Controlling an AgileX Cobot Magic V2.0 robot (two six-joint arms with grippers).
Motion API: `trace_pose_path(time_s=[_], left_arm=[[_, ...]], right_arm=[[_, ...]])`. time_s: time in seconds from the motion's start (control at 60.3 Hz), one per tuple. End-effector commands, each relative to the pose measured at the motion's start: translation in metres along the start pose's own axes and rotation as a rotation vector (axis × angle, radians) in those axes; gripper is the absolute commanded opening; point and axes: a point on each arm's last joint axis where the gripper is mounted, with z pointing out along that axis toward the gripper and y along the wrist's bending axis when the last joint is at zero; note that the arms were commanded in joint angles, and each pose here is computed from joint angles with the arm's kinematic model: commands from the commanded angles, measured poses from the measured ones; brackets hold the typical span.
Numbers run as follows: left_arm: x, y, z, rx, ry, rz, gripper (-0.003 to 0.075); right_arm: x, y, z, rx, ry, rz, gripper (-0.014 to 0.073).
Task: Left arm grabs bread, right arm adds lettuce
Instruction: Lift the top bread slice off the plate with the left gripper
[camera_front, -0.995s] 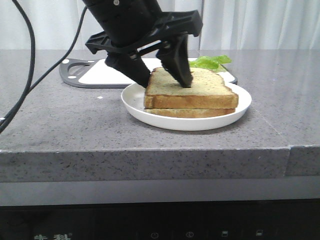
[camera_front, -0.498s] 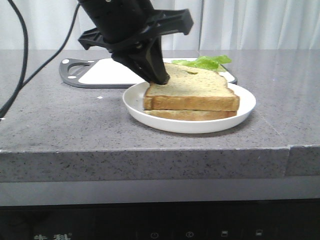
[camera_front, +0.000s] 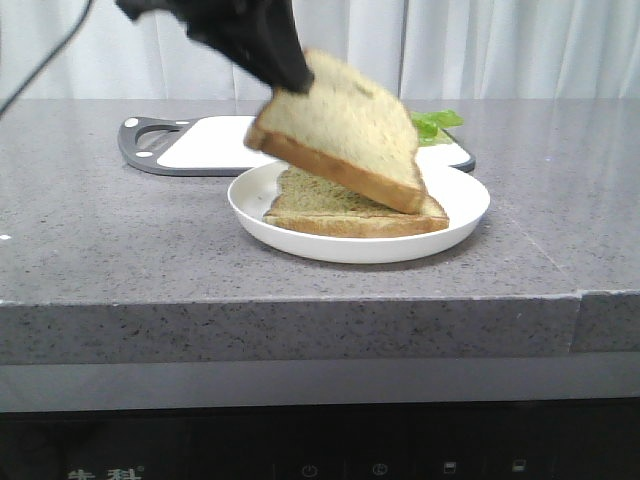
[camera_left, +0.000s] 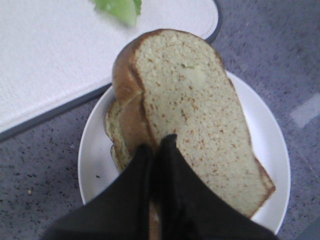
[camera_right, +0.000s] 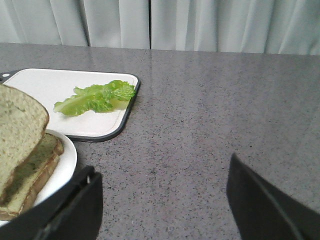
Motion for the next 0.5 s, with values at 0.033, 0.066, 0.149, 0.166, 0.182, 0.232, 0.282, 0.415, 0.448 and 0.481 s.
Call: trace_pose_path(time_s=[0.033, 0.066, 0.149, 0.166, 0.182, 0.232, 0.282, 0.415, 0.448, 0.481], left_arm=[[-0.024, -0.006, -0.063, -0.009, -0.25, 0.054, -0.002], [-0.025, -0.005, -0.073, -0.03, -0.275, 0.086, -0.002], [-0.024, -0.003, -0.097, -0.078, -0.339, 0.133, -0.0021], [-0.024, -0.002, -0.101, -0.094, -0.353, 0.143, -0.0021], [-0.024, -0.002, -0.105, -0.103, -0.37, 0.145, -0.0021], [-0.02, 0.001, -0.116, -0.134, -0.406, 0.146, -0.0021], [-0.015, 0.004, -0.129, -0.168, -0.445, 0.164, -0.0021], [0.012, 0.011, -0.155, -0.222, -0.528, 0.156, -0.0021], [0.018, 0.012, -0.159, -0.224, -0.546, 0.152, -0.0021], [0.023, 0.013, -0.163, -0.227, -0.568, 0.151, -0.0021]], right_arm=[[-0.018, 0.0, -0.002, 0.008, -0.097, -0.006, 0.0538], [-0.017, 0.0, 0.0, 0.009, -0.09, -0.006, 0.0538], [-0.016, 0.0, 0.007, 0.008, -0.067, -0.006, 0.0538], [-0.016, 0.0, 0.008, 0.007, -0.061, -0.005, 0.0538], [-0.015, 0.0, 0.011, 0.006, -0.05, -0.005, 0.0538], [-0.014, 0.0, 0.019, -0.002, -0.028, -0.006, 0.0538], [-0.013, 0.002, 0.027, -0.015, -0.007, -0.009, 0.0538], [-0.017, 0.009, 0.059, -0.055, 0.08, -0.037, 0.0538], [-0.02, 0.01, 0.069, -0.059, 0.103, -0.039, 0.0538], [-0.022, 0.011, 0.079, -0.058, 0.132, -0.039, 0.0538]])
